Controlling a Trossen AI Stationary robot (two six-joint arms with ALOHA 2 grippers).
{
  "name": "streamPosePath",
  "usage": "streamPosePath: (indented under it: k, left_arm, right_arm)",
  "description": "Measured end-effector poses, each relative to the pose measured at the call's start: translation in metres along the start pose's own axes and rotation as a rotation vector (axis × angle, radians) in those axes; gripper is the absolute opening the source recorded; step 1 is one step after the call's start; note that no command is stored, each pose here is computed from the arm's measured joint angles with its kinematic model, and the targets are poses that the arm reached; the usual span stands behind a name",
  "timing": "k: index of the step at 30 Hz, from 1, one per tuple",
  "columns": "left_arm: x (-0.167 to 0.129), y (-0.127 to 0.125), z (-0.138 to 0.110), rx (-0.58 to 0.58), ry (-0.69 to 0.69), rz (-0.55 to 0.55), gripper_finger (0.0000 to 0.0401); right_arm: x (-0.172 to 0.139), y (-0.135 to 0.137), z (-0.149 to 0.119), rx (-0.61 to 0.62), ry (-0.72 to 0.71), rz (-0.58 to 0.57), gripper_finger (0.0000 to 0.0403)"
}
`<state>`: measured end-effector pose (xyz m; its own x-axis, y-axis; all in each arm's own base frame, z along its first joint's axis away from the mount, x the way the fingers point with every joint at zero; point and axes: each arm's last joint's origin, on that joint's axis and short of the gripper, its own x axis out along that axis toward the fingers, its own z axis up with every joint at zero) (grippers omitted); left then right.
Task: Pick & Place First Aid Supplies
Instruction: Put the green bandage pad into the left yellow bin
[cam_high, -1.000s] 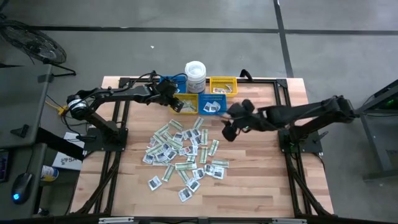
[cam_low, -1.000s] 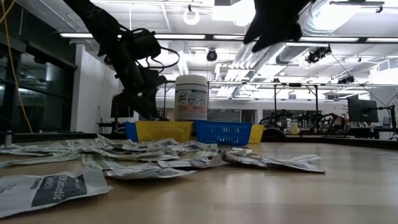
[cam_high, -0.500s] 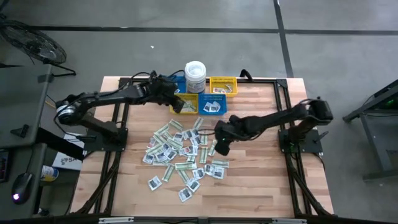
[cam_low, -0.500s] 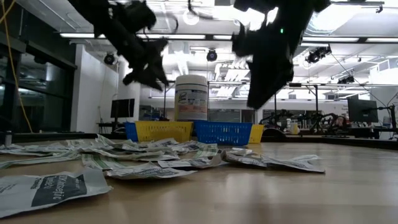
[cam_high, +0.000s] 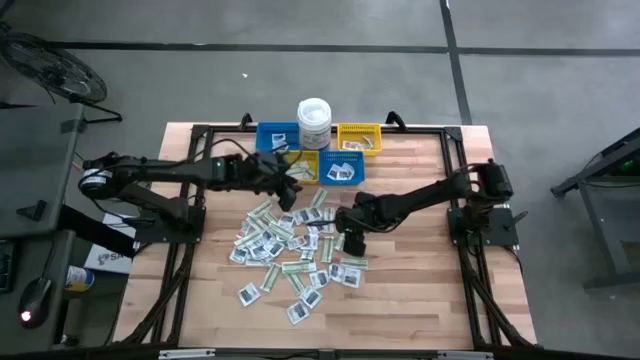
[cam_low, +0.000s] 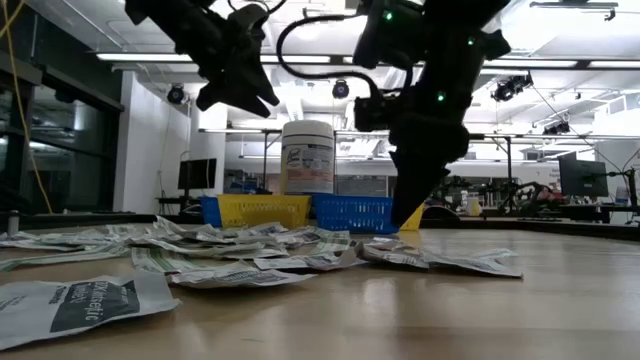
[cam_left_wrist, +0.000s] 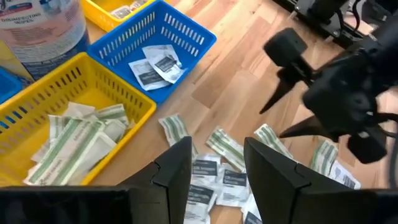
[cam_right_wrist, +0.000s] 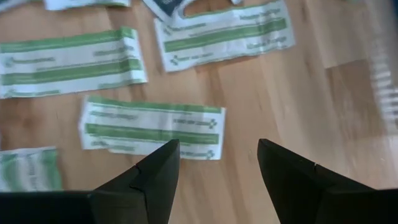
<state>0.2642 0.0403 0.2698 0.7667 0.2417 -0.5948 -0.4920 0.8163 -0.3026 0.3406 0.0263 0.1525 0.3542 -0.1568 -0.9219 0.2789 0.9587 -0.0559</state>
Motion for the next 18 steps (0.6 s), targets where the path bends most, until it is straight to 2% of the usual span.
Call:
streamPosePath:
  k: [9, 14, 18]
  left_arm:
    - [-0.002, -0.005, -0.008, 0.019, 0.009, 0.073, 0.0147]
    - [-0.002, -0.002, -0.011, 0.027, 0.043, 0.098, 0.0147]
    - [-0.001, 0.0, -0.015, 0.032, 0.064, 0.11, 0.0147]
  right_arm:
    - [0.02, -0.006, 0.002, -0.039, 0.029, 0.064, 0.021]
    - [0.026, -0.008, 0.003, -0.005, 0.052, 0.091, 0.0208]
    - [0.03, -0.01, 0.003, 0.04, 0.066, 0.096, 0.0183]
